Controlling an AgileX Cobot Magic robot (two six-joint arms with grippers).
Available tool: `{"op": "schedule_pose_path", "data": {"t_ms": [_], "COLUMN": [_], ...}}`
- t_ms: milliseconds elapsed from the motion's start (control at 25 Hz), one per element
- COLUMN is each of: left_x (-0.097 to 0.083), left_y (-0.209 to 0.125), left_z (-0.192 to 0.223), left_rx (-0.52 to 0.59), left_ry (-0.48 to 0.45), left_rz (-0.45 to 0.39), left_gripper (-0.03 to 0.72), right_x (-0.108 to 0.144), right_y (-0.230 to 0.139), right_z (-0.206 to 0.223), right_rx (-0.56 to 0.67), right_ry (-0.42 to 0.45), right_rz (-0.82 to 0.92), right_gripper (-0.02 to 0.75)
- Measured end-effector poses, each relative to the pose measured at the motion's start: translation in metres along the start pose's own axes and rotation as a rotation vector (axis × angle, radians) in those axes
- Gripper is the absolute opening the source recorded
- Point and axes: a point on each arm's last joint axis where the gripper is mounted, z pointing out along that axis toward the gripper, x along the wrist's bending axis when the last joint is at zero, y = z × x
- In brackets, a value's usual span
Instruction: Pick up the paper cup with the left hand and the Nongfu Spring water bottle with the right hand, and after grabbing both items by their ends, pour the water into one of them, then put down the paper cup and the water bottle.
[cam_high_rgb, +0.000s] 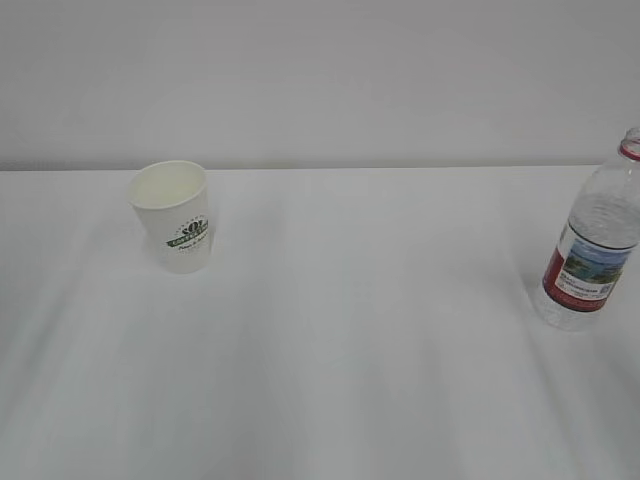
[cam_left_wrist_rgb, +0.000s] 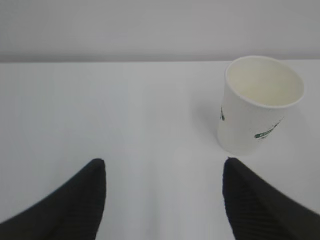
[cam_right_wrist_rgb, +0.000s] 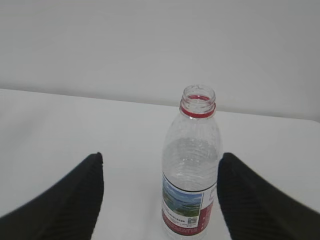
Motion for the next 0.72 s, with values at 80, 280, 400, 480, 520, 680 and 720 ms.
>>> {"op": "schedule_pose_path", "data": {"t_ms": [80, 280, 400, 480, 520, 680, 720], "left_x": [0.001, -0.003, -0.02, -0.032, -0.037, -0.032, -0.031], "left_y": [-0.008, -0.014, -0.029, -0.048, -0.055, -0.082, -0.086], "left_z": [0.011, 0.017, 0.013, 0.004, 0.0, -0.019, -0.021], "left_rx": [0.049, 0.085, 0.099, 0.086, 0.052, -0.049, -0.051], "left_ry": [0.012, -0.002, -0.08, -0.148, -0.183, -0.214, -0.214], "left_rz": [-0.032, -0.035, -0.006, 0.026, 0.04, 0.054, 0.056], "left_gripper": [0.529, 0.518, 0.517, 0.515, 0.512, 0.51, 0.51], "right_x": [0.0, -0.001, -0.001, 0.0, 0.0, 0.002, 0.002], "right_y": [-0.002, -0.006, -0.024, -0.042, -0.049, -0.07, -0.075], "right_z": [0.008, 0.023, 0.03, 0.032, 0.033, 0.032, 0.031], "right_rx": [0.019, -0.004, 0.001, 0.026, 0.027, 0.012, 0.022], "right_ry": [-0.001, -0.01, -0.018, -0.023, -0.026, -0.015, -0.013], "right_rz": [0.0, 0.048, 0.114, 0.134, 0.135, 0.103, 0.097], "right_gripper": [0.535, 0.535, 0.535, 0.535, 0.535, 0.535, 0.535]}}
